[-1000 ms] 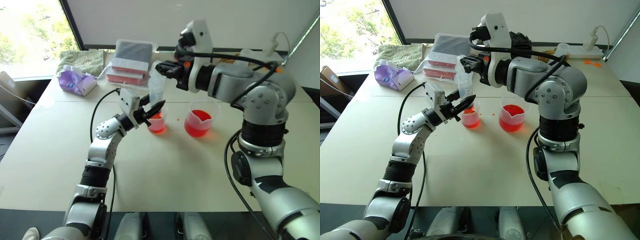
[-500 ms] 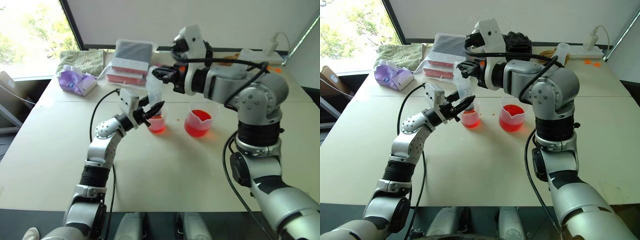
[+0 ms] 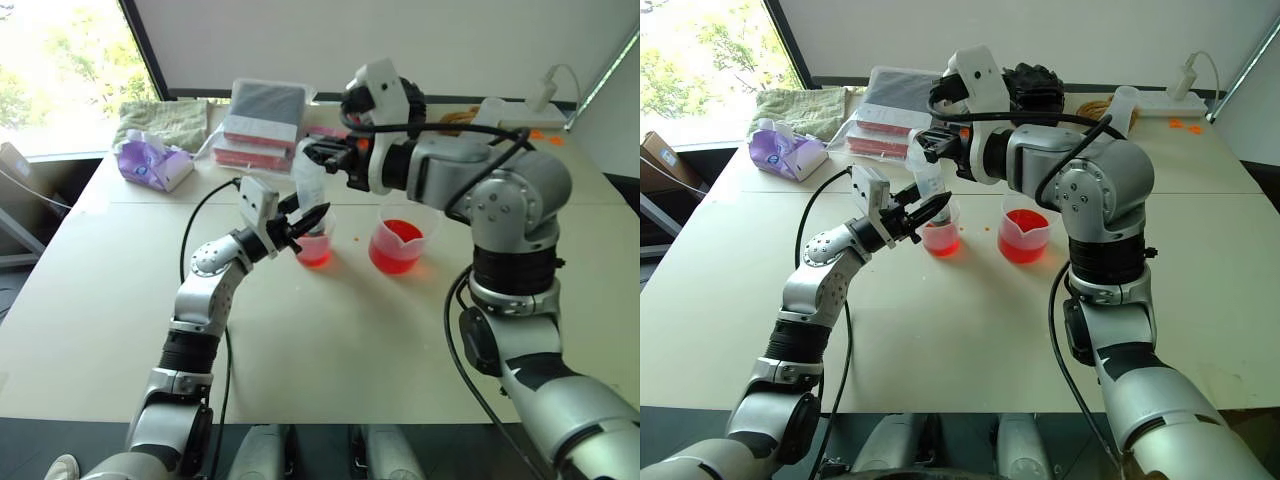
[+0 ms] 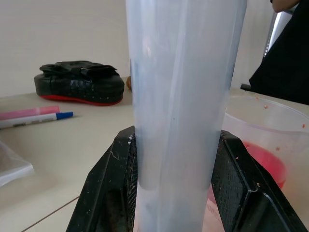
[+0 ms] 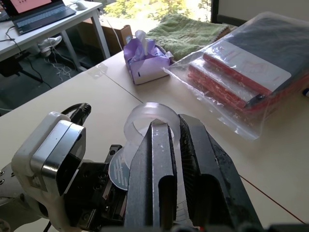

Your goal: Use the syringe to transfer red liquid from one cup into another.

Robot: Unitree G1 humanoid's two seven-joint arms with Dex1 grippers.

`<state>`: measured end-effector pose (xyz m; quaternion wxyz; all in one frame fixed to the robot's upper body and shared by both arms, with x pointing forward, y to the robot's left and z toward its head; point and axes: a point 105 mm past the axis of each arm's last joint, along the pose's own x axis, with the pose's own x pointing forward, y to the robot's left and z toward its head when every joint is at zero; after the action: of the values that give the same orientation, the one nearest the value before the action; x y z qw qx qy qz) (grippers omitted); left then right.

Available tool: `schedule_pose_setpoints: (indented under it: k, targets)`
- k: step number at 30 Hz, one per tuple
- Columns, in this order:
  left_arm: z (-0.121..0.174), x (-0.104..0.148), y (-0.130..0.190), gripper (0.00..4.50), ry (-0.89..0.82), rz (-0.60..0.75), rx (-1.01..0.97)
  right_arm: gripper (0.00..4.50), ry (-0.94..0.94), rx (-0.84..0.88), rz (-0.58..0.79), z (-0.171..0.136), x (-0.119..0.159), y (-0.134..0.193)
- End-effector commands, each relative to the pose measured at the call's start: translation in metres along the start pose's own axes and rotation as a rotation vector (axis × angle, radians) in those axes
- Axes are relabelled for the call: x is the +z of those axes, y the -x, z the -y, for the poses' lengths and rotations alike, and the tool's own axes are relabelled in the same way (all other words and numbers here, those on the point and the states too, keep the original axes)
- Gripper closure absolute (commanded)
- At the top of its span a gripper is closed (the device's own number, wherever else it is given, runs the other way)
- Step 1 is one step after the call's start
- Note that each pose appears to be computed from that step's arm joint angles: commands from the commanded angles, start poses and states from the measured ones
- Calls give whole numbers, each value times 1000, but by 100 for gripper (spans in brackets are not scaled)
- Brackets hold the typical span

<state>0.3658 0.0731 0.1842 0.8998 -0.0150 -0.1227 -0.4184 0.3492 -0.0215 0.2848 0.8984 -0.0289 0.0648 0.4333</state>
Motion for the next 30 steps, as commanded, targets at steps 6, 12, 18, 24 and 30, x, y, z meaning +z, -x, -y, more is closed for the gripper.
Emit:
schedule_pose_setpoints:
  k: [6, 12, 18, 24, 30]
  targets:
    - [-9, 57, -8, 292, -62, 163, 5, 445, -33, 190, -113, -35, -30, -15]
    - [-9, 58, -8, 292, -64, 163, 5, 445, -36, 190, -110, -35, -31, -15]
    - [-8, 57, -6, 292, -64, 162, 6, 445, -36, 184, -78, -31, -22, -13]
    - [-6, 58, -3, 292, -67, 168, 11, 445, -32, 190, -60, -31, -18, -11]
    - [-7, 59, 1, 292, -68, 169, 20, 248, -30, 181, -52, -27, -17, -9]
